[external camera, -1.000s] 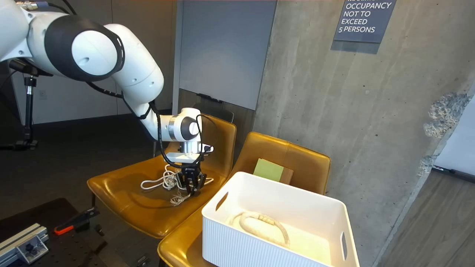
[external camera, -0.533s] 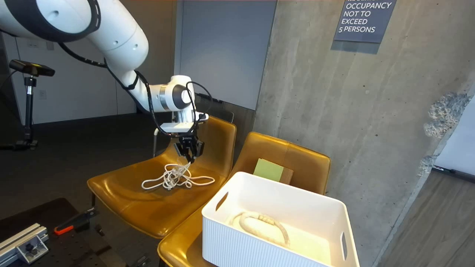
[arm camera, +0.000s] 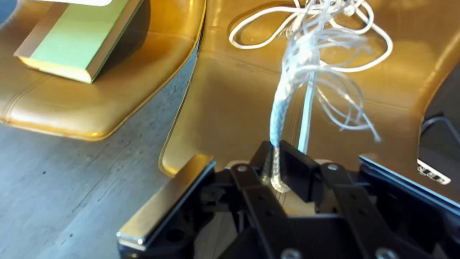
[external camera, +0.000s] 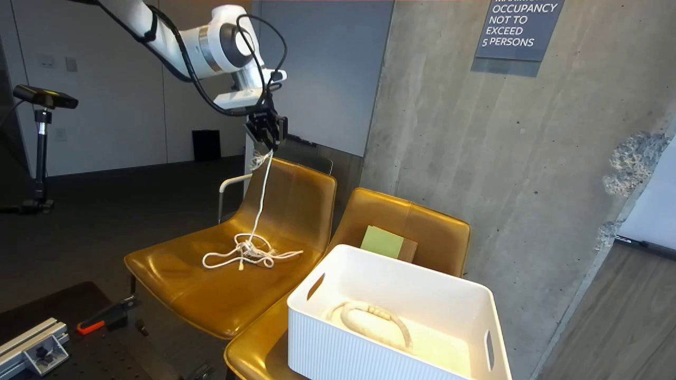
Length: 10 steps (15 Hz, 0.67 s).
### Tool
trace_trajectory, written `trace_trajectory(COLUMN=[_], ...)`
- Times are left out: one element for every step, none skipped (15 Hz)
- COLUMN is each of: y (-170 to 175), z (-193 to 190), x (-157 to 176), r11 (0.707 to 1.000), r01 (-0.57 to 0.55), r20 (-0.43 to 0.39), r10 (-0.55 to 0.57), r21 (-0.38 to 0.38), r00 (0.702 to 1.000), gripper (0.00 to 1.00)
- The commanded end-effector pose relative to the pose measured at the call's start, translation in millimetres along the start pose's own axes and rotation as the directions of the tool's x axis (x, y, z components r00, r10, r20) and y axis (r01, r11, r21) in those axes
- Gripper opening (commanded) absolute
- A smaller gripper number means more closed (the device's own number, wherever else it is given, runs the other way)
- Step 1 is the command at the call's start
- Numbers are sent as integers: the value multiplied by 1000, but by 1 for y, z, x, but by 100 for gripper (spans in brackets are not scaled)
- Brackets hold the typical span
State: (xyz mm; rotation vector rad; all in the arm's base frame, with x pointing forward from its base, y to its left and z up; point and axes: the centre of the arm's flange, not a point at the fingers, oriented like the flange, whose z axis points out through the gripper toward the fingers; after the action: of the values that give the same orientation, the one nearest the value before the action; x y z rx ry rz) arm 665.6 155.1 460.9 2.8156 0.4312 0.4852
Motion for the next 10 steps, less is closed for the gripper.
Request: trace_trajectory(y=[24,33,42,52,63,76,88,101,114,129], z=[-100,-128,-156,-184,-212,-240,-267,-293,-320,-345], x=[2,3,3,3,1,-2,-5,-9,-15,-20], r11=[999,998,997,996,993,991,989,986,983,979], r01=[-48,-60,-75,-90,-110,-127,-147,-164,-183,-201], r20=[-77,-98,-123,-144,-170,-189,-211,-230,-247,-261], r10=[46,57,72,85,103,119,137,152,169,185], r21=[-19,-20,-25,-27,-31,-32,-32,-31,-32,-35], r00=[996,994,990,986,980,975,968,961,954,947], gripper=[3,3,3,3,3,3,3,3,3,3])
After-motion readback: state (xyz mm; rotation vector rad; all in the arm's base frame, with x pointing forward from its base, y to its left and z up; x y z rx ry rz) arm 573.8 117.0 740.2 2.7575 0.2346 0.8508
